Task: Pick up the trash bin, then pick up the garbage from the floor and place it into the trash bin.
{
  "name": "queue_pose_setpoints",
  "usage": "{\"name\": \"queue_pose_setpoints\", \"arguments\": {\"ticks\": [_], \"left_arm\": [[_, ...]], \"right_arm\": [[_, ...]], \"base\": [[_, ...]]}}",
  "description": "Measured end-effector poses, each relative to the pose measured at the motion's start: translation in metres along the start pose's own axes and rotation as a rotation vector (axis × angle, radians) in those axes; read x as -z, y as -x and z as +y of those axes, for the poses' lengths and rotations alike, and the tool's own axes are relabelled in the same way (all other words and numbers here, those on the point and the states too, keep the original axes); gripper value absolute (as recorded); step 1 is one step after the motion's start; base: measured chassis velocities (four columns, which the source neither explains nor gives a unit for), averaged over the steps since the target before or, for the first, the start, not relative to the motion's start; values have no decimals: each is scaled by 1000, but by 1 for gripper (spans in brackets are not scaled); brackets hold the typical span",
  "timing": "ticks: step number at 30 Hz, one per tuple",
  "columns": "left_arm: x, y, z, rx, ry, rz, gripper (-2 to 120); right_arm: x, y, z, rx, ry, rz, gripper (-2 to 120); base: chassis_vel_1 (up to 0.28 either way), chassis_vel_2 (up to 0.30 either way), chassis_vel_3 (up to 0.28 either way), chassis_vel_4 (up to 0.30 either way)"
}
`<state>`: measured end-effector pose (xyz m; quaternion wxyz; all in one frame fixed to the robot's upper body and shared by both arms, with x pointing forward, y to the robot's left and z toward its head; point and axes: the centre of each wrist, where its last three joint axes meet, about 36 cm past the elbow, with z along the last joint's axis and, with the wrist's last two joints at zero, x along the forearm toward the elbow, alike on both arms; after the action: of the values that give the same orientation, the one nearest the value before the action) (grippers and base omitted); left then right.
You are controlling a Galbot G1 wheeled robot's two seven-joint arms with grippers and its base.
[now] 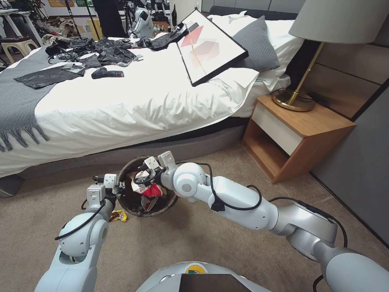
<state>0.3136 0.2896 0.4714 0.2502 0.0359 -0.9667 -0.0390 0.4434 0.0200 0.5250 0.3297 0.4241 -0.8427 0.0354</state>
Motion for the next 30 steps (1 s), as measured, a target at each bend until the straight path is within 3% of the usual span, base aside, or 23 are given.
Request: {"name": "queue_pose_setpoints", "arguments": {"ticks": [10, 20, 23, 26, 27, 30], "left_arm": [[0, -2, 0, -2, 0, 1, 3], [0, -1, -1, -4, -3, -2, 3], [1, -2, -1, -4, -5, -4, 3], [2, -4, 2, 0, -4, -7, 3], [2, -4, 2, 0, -4, -7, 3], [6, -7, 4, -1, 0, -24, 3]], "right_arm": [[21, -15, -2, -7, -1, -55, 96], [58, -61, -16, -55, 6, -186, 100], [63, -87, -31, -96, 17, -257, 100], [43, -132, -66, -225, 32, -329, 100], [43, -132, -66, -225, 32, -329, 100], [-1, -200, -108, -490, 19, -457, 100]], "base": [[0, 0, 0, 0], [0, 0, 0, 0], [0, 0, 0, 0], [0, 0, 0, 0], [0, 0, 0, 0], [0, 0, 0, 0]]}}
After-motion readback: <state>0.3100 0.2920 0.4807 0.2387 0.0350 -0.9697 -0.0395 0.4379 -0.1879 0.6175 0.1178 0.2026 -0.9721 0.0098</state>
